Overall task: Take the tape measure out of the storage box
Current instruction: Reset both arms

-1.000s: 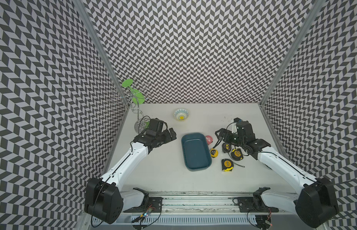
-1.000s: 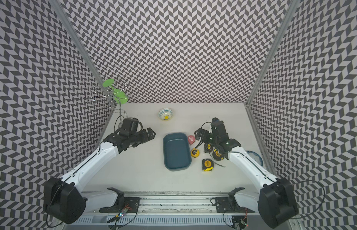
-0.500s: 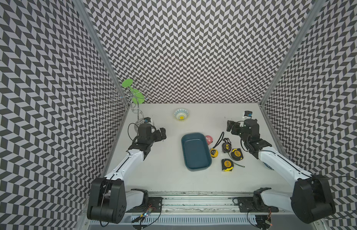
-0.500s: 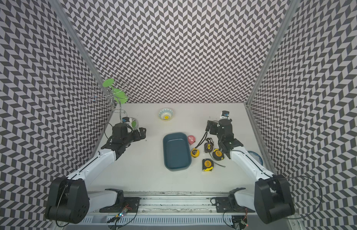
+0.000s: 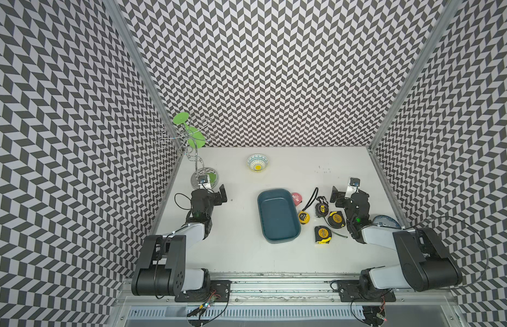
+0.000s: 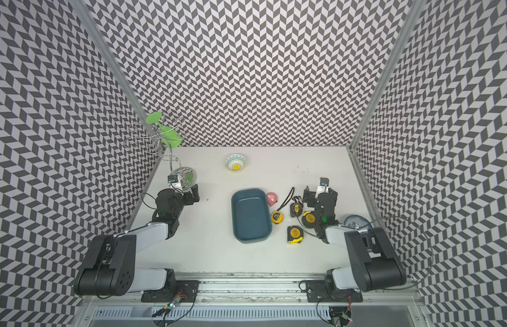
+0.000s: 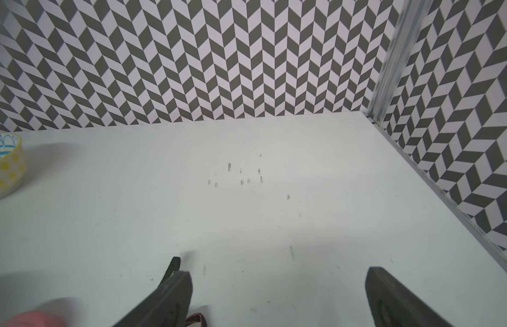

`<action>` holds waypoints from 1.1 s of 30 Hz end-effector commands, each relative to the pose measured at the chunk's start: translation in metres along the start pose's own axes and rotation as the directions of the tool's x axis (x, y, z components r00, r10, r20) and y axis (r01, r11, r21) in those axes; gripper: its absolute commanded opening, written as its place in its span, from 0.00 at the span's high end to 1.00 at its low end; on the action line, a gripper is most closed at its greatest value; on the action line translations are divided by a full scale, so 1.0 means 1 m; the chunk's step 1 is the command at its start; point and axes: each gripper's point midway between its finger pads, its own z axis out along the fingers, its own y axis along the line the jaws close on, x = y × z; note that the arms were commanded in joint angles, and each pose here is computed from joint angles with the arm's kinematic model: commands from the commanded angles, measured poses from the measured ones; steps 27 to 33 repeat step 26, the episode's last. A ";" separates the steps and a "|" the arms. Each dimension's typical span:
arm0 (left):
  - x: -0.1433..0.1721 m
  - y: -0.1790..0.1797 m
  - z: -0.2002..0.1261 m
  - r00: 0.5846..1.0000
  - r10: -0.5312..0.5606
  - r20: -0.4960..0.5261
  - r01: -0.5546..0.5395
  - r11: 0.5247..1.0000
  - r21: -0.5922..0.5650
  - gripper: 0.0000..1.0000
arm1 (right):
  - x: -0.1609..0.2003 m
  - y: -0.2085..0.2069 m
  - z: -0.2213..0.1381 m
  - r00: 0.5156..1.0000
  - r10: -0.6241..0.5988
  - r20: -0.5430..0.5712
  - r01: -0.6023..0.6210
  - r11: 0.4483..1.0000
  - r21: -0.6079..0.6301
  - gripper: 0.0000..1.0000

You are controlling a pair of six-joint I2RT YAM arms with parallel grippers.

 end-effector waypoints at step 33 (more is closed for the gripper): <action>-0.008 -0.008 -0.009 0.977 0.049 0.210 -0.066 0.995 0.075 0.00 | -0.036 -0.030 -0.014 0.959 0.076 0.272 -0.103 0.991 0.087 0.00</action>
